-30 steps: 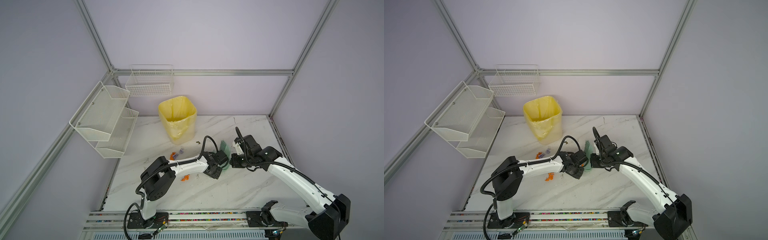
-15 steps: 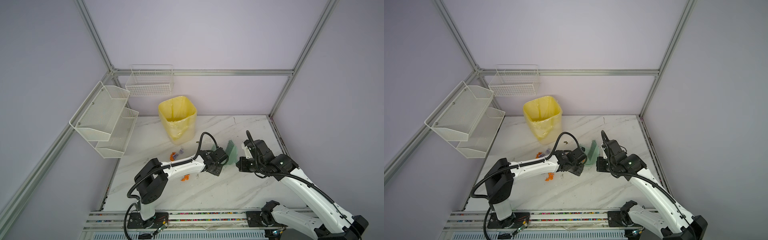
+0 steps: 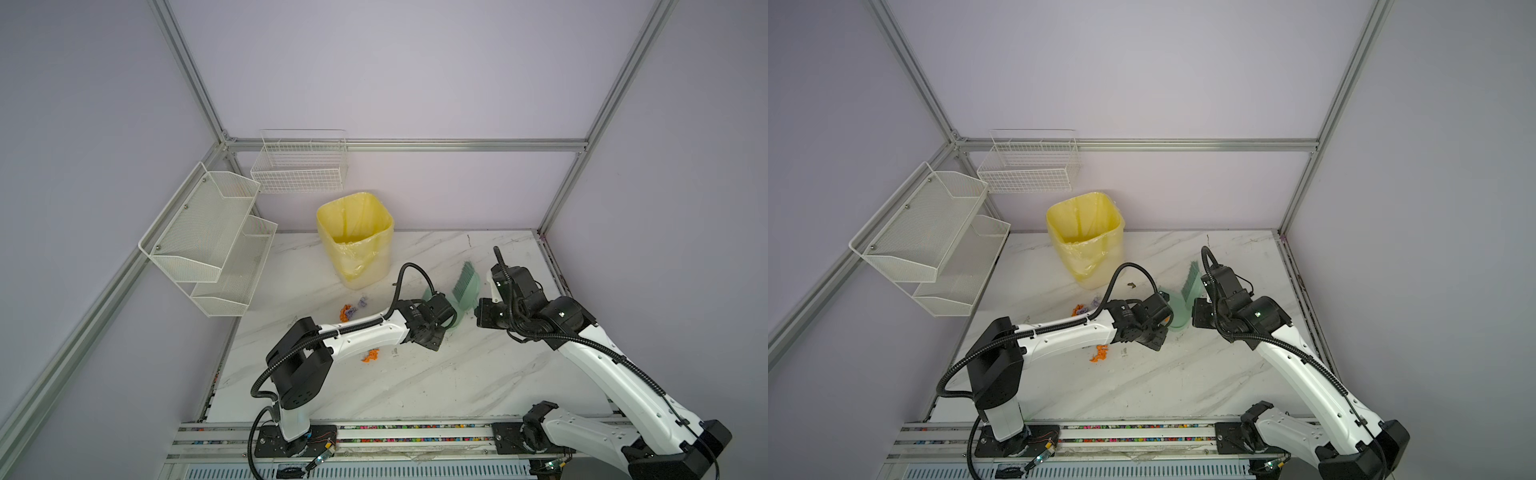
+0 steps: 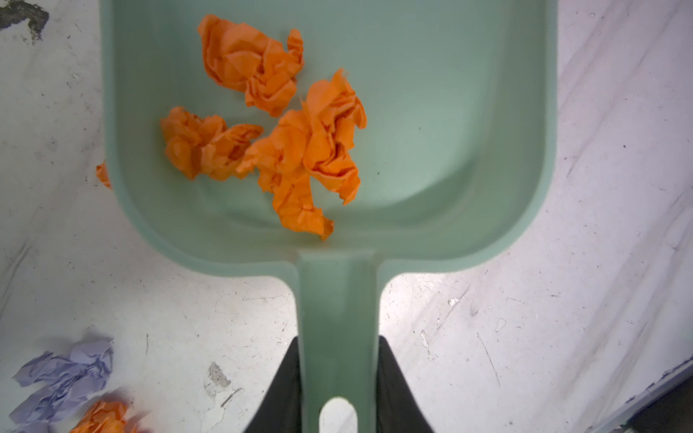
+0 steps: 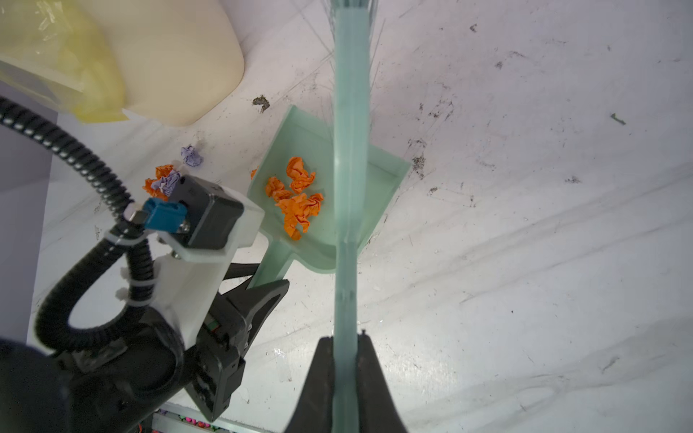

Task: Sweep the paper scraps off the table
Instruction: 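Draw the brush back with the right gripper away from the dustpan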

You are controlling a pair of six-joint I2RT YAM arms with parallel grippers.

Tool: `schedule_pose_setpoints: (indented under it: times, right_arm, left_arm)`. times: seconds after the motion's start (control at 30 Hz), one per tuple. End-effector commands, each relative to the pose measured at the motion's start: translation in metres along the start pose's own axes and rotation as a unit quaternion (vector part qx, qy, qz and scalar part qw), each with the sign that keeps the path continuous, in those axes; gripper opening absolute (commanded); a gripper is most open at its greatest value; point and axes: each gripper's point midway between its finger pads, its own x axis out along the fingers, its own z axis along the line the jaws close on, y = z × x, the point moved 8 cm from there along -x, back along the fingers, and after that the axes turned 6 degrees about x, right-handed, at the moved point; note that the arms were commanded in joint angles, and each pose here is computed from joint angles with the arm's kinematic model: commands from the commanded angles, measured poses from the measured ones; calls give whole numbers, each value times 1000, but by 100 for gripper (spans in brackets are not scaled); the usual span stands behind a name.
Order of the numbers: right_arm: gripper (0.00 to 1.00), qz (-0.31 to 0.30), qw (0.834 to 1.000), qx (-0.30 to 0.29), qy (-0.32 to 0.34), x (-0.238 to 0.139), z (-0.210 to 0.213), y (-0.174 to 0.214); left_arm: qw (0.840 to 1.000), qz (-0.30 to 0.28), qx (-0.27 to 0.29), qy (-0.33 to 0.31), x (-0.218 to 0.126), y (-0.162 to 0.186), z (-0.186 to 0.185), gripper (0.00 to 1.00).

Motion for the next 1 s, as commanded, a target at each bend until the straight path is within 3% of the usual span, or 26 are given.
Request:
schedule_pose_setpoints:
  times: [0.0, 0.37, 0.97]
  right_arm:
    - [0, -39, 999, -1, 7, 5, 1, -23]
    - [0, -57, 996, 66, -26, 36, -28, -60]
    - [0, -79, 977, 176, -88, 74, -76, -69]
  left_arm:
    - [1000, -25, -17, 6, -19, -3, 4, 6]
    - [999, -21, -31, 20, -30, 0, 4, 7]
    - [997, -41, -41, 43, -54, -18, 0, 7]
